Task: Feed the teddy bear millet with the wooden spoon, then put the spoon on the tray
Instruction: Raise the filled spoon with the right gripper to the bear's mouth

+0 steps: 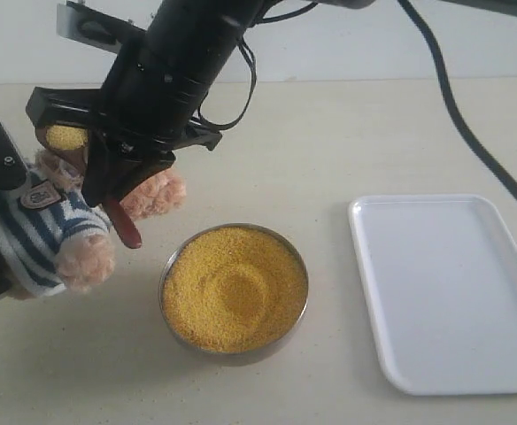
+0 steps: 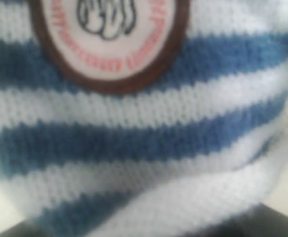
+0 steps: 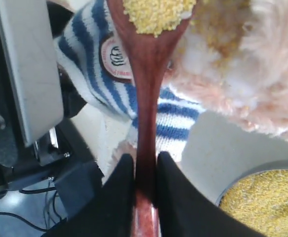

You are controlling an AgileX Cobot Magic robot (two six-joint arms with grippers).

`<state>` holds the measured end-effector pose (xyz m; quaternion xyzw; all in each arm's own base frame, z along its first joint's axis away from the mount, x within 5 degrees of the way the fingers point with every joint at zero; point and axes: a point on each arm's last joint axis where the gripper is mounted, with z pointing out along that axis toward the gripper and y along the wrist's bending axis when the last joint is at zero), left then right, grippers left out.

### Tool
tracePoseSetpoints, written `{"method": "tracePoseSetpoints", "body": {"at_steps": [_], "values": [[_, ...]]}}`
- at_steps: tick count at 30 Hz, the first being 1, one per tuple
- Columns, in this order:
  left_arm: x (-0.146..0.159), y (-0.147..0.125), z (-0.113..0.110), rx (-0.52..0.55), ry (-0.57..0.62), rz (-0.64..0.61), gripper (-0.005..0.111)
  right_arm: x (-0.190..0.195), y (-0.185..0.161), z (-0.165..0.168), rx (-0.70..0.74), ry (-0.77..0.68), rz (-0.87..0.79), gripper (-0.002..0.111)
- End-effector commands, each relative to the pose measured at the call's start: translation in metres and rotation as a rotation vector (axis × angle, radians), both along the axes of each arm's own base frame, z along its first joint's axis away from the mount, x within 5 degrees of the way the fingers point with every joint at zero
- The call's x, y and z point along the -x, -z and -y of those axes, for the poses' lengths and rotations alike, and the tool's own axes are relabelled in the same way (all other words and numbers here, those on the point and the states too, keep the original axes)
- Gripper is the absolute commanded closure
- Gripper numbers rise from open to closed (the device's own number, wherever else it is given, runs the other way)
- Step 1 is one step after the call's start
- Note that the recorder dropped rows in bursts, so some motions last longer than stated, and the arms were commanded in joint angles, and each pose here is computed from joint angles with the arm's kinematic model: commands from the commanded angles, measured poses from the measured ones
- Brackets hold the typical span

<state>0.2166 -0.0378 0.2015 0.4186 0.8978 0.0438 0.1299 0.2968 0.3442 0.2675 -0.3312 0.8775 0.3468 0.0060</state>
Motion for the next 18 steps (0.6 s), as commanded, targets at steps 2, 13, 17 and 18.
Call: {"method": "tracePoseSetpoints", "body": {"at_steps": [2,13,17,18], "values": [[-0.004,-0.003,0.002,0.01,0.002,0.032,0.103,-0.007,0.001,-0.001,-0.091,0.026,-0.083,0.109],[-0.004,-0.003,0.002,0.01,0.002,0.032,0.103,-0.019,-0.003,0.005,-0.176,0.07,-0.146,0.109],[-0.004,-0.003,0.002,0.01,0.002,0.032,0.103,-0.016,0.004,0.009,-0.172,0.07,-0.175,0.109],[-0.004,-0.003,0.002,0.01,0.002,0.032,0.103,-0.014,0.009,0.01,-0.171,0.069,-0.192,0.109]]}}
